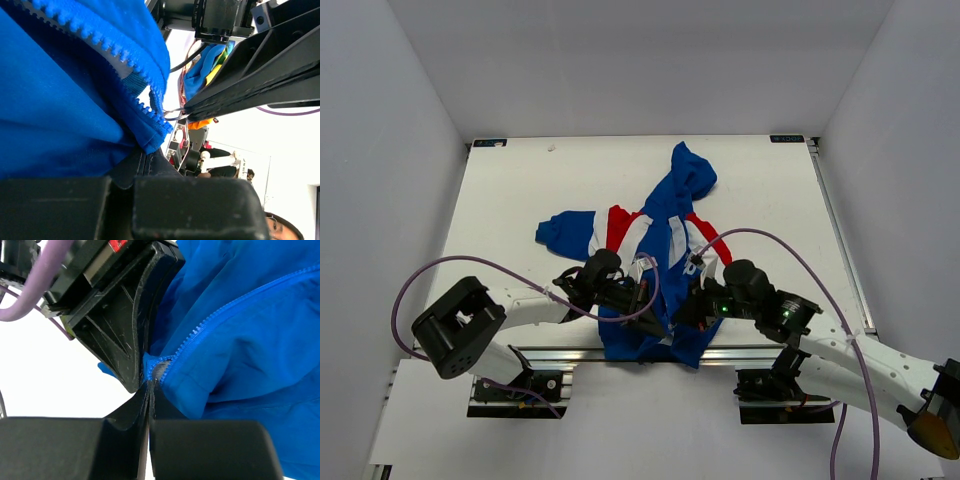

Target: Zip up the jacket

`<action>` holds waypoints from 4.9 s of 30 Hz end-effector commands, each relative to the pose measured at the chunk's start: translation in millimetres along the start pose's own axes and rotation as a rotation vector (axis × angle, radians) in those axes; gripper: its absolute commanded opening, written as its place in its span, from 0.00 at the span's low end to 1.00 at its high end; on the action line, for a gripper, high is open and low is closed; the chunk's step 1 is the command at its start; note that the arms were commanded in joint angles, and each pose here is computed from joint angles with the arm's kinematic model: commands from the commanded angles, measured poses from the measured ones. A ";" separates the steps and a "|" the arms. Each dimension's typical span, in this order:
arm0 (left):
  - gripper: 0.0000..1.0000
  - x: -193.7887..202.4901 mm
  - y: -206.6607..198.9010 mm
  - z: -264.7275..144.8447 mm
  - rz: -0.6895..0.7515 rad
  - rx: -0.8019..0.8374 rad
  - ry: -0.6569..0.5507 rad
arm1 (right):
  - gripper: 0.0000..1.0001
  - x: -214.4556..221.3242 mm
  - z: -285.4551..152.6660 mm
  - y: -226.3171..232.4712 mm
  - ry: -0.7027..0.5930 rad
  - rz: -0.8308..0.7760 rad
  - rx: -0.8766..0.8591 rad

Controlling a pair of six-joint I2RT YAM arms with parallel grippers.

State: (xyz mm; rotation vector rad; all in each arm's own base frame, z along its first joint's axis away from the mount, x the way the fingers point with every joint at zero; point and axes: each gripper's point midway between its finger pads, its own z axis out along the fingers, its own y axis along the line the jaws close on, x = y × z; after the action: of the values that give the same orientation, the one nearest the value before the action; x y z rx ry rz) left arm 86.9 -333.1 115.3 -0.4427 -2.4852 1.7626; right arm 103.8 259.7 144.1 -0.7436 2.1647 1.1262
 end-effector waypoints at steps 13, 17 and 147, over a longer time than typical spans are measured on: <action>0.00 0.3 -2.3 -0.2 0.010 -0.003 0.015 | 0.00 -7.2 7.2 -7.4 -0.031 -0.021 0.031; 0.00 0.3 0.2 0.6 -0.001 -0.018 0.023 | 0.00 -48.7 0.3 3.6 -0.217 -0.062 0.010; 0.57 -109.1 -71.5 -59.8 1.164 -0.797 -0.479 | 0.00 -143.1 -13.3 -4.0 -0.145 0.073 0.042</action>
State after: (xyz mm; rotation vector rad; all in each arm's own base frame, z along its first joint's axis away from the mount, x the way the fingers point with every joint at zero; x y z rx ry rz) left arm 193.0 -317.8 201.1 -1.9484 -3.6197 0.7530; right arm 196.0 268.4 223.4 -0.5330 2.1905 1.0737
